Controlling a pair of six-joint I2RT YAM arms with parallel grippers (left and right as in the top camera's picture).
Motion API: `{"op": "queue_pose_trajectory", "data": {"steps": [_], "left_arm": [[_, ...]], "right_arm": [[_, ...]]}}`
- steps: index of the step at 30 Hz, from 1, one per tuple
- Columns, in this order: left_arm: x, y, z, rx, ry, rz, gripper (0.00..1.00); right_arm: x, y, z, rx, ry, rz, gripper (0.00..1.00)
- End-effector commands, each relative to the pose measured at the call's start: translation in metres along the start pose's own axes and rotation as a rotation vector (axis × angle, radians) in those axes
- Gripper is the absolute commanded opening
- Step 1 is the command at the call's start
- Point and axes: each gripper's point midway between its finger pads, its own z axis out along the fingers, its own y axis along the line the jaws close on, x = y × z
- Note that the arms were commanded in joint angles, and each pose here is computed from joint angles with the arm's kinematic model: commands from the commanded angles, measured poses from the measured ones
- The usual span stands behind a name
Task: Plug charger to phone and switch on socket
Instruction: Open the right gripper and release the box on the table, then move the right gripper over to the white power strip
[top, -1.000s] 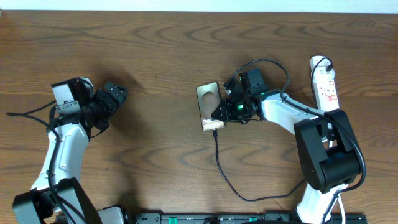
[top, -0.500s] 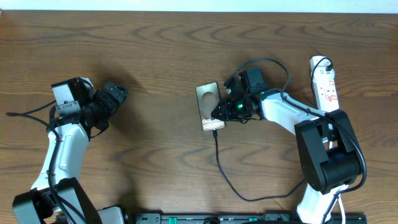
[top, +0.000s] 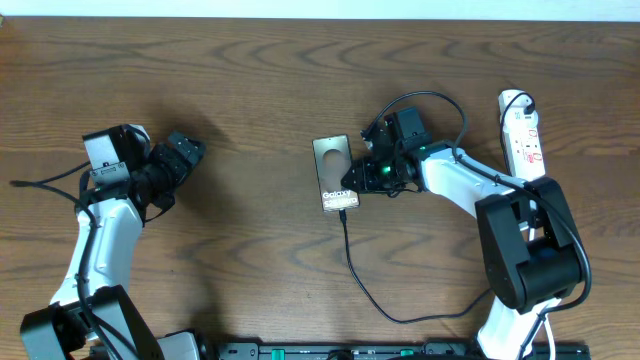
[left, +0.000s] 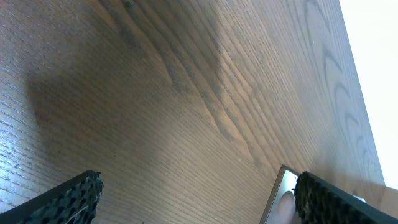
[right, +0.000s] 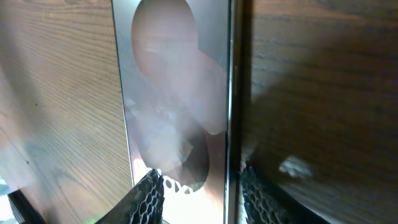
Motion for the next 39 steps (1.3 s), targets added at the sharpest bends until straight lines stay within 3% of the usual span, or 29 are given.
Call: {"op": "queue_pose_trajectory", "data": {"steps": [1,5,7,9,18,21,24,28,30,39], "left_arm": [[-0.003,0.001,0.000,-0.009,-0.008,0.015,0.98],[-0.003,0.001,0.000,-0.009,-0.007,0.015,0.98],[-0.003,0.001,0.000,-0.009,-0.008,0.015,0.98],[-0.003,0.001,0.000,-0.009,-0.008,0.015,0.98],[-0.003,0.001,0.000,-0.009,-0.008,0.015,0.98],[-0.003,0.001,0.000,-0.009,-0.008,0.015,0.98],[-0.003,0.001,0.000,-0.009,-0.008,0.015,0.98],[-0.003,0.001,0.000,-0.009,-0.008,0.015,0.98],[-0.003,0.001,0.000,-0.009,-0.008,0.015,0.98],[-0.003,0.001,0.000,-0.009,-0.008,0.015,0.98]], "right_arm": [[-0.007,0.014,-0.021,-0.024,-0.022,-0.017,0.40],[-0.019,0.047,-0.065,-0.067,-0.074,-0.054,0.33],[-0.021,0.060,-0.089,-0.064,-0.103,-0.106,0.13],[-0.023,0.062,-0.111,-0.023,-0.138,-0.124,0.01],[-0.032,0.022,-0.219,0.280,-0.380,-0.065,0.01],[-0.034,0.000,-0.251,0.347,-0.457,-0.008,0.23],[-0.031,-0.026,-0.275,0.393,-0.487,0.039,0.34],[-0.023,-0.065,-0.299,0.448,-0.505,0.152,0.77],[-0.020,-0.083,-0.311,0.476,-0.520,0.191,0.86],[-0.003,-0.147,-0.360,0.560,-0.584,0.383,0.94]]}}
